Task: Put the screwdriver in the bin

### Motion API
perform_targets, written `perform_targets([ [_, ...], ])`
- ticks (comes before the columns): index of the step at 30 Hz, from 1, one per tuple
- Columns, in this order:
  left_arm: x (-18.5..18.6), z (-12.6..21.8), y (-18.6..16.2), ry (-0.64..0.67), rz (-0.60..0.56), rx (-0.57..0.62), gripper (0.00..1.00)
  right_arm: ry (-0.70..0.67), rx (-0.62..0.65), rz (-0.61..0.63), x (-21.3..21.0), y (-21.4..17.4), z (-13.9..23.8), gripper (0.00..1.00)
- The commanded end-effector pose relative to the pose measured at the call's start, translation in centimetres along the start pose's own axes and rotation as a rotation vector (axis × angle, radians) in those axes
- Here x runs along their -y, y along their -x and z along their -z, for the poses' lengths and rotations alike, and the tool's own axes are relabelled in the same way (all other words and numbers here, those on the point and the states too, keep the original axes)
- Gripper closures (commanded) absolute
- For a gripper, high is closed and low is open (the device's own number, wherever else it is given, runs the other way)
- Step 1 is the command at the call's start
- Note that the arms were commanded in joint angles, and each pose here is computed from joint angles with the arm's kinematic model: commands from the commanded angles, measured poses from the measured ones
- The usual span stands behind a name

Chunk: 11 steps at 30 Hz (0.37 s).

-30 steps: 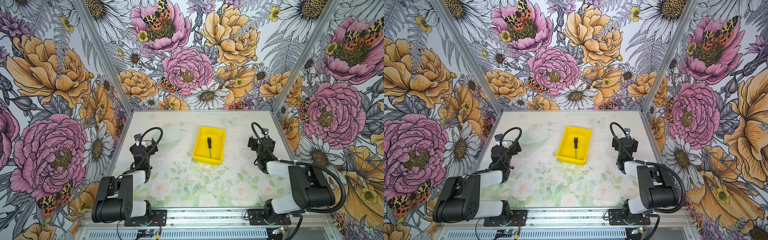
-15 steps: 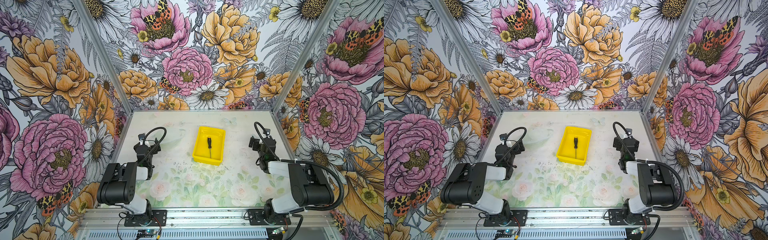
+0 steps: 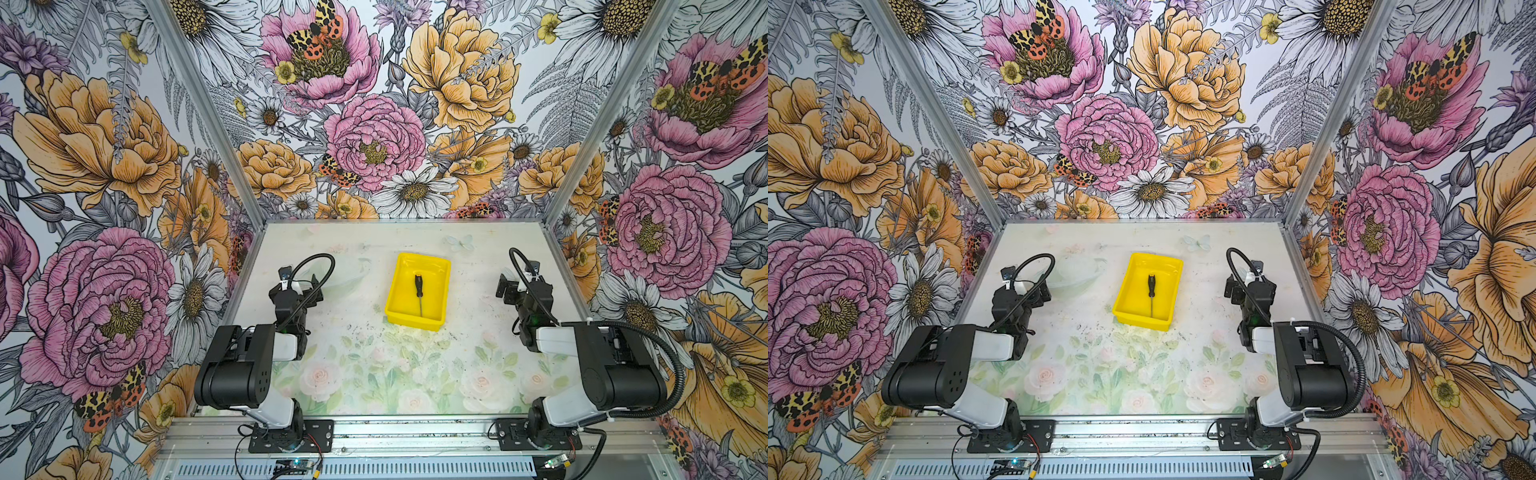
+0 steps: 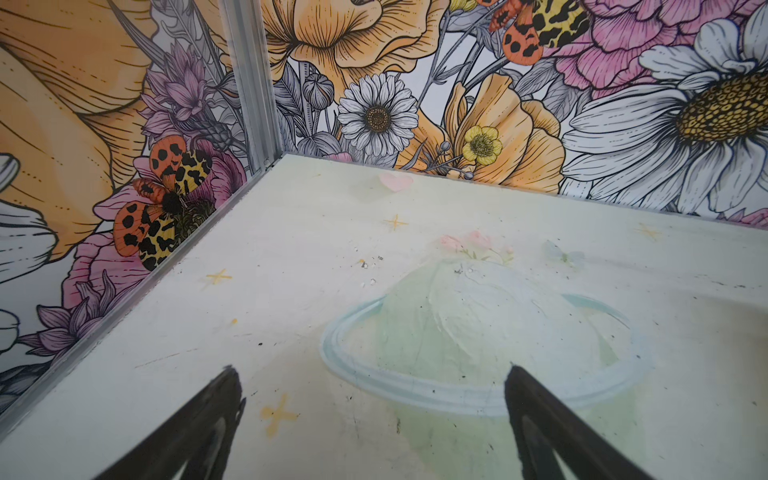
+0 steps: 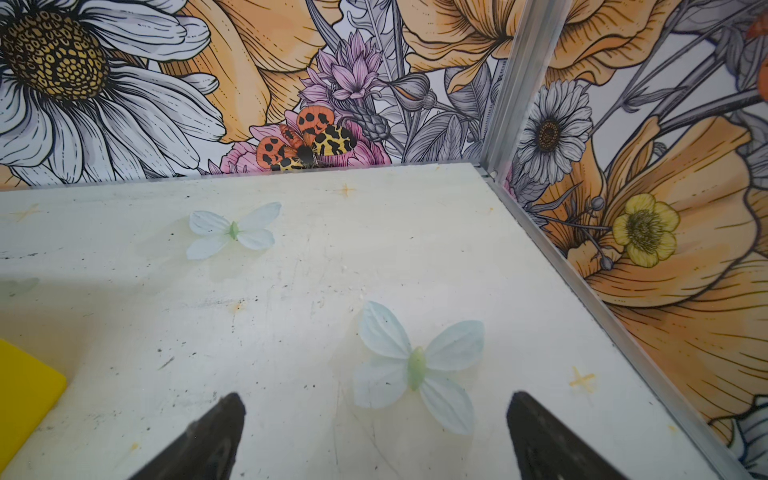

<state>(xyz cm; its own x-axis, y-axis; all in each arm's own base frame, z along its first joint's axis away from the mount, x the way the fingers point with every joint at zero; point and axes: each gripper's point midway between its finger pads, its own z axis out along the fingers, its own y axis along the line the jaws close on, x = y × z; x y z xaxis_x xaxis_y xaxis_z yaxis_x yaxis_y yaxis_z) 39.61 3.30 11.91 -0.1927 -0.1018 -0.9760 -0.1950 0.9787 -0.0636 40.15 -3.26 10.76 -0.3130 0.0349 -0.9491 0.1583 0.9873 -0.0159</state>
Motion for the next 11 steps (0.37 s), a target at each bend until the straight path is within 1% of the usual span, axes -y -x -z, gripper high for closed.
perform_targets([
  [1,0.06,-0.1,1.29,0.017,-0.016,0.046,0.01,0.022,0.023,0.012,-0.55,0.39,-0.09,0.01],
  [2,0.38,-0.13,1.24,0.009,-0.024,0.044,0.01,0.023,0.023,0.012,-0.56,0.35,-0.08,0.01],
  [3,0.02,-0.11,1.3,0.044,-0.032,0.047,0.01,0.025,0.024,0.012,-0.59,0.39,-0.06,0.01],
  [6,0.43,-0.33,1.27,0.021,-0.041,0.035,0.01,0.026,0.029,0.012,-0.59,0.42,0.06,0.01],
  [11,0.5,-0.28,1.18,0.019,-0.044,0.035,0.01,0.027,0.033,0.013,-0.6,0.51,0.1,0.01],
])
